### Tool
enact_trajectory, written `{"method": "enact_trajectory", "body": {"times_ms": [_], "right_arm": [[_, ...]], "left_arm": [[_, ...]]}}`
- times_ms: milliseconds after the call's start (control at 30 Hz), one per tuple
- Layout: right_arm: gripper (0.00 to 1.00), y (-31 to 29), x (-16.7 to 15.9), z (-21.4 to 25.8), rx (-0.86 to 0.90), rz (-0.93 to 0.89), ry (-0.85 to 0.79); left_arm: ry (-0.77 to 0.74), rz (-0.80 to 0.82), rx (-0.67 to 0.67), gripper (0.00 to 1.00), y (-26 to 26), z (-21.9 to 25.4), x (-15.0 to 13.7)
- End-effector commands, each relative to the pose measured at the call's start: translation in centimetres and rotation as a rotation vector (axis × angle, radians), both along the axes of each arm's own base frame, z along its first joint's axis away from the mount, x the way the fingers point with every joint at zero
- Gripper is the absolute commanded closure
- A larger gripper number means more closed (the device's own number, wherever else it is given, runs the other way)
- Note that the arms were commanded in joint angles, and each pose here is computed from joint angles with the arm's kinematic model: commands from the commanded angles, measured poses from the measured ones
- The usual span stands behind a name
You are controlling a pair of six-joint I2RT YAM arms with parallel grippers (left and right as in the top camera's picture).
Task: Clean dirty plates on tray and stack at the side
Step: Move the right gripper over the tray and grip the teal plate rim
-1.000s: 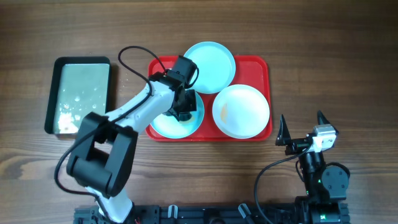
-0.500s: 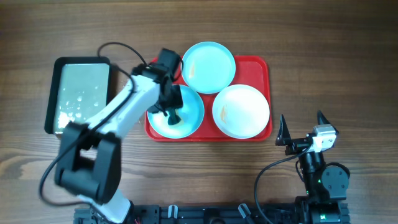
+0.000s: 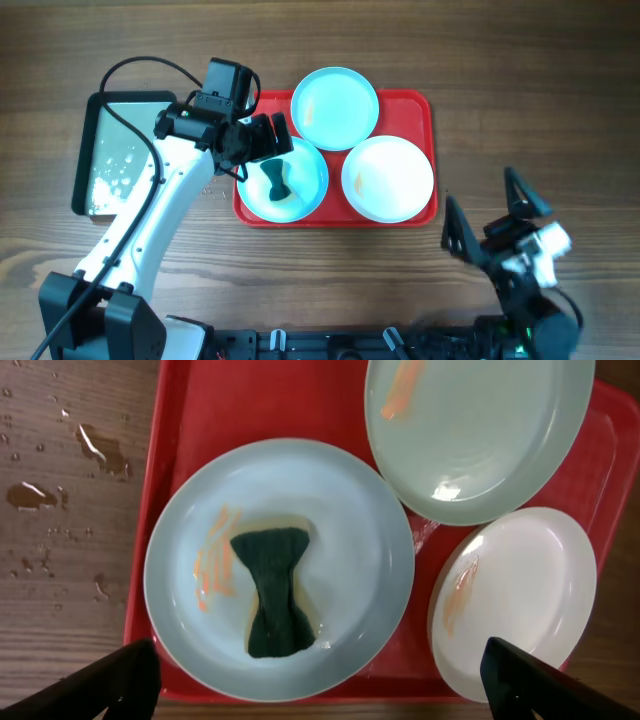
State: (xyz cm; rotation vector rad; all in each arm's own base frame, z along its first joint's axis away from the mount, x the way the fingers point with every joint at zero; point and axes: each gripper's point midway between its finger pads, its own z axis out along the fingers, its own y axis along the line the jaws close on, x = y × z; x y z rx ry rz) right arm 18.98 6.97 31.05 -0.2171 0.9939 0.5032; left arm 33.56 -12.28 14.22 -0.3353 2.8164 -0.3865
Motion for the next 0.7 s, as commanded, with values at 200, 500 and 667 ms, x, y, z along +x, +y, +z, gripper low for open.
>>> {"method": "enact_trajectory", "body": {"times_ms": [200,500,667], "right_arm": [[0.00,2.8,-2.6,10.3,-0.227,0.079,0.066],[0.00,10.0,1.7,13.1,-0.540,0.787,0.388],[0.00,10.2,9.1,11.2,-0.315,0.848,0.658]], "left_arm": [[-0.013,-0.005,-0.021,0.00,-0.3,0.7,0.1],[-0.012,-0.005,-0.021,0.00,-0.3,0.7,0.1],[-0.020,0.023,0.049,0.00,1.0,0.3,0.2]]}}
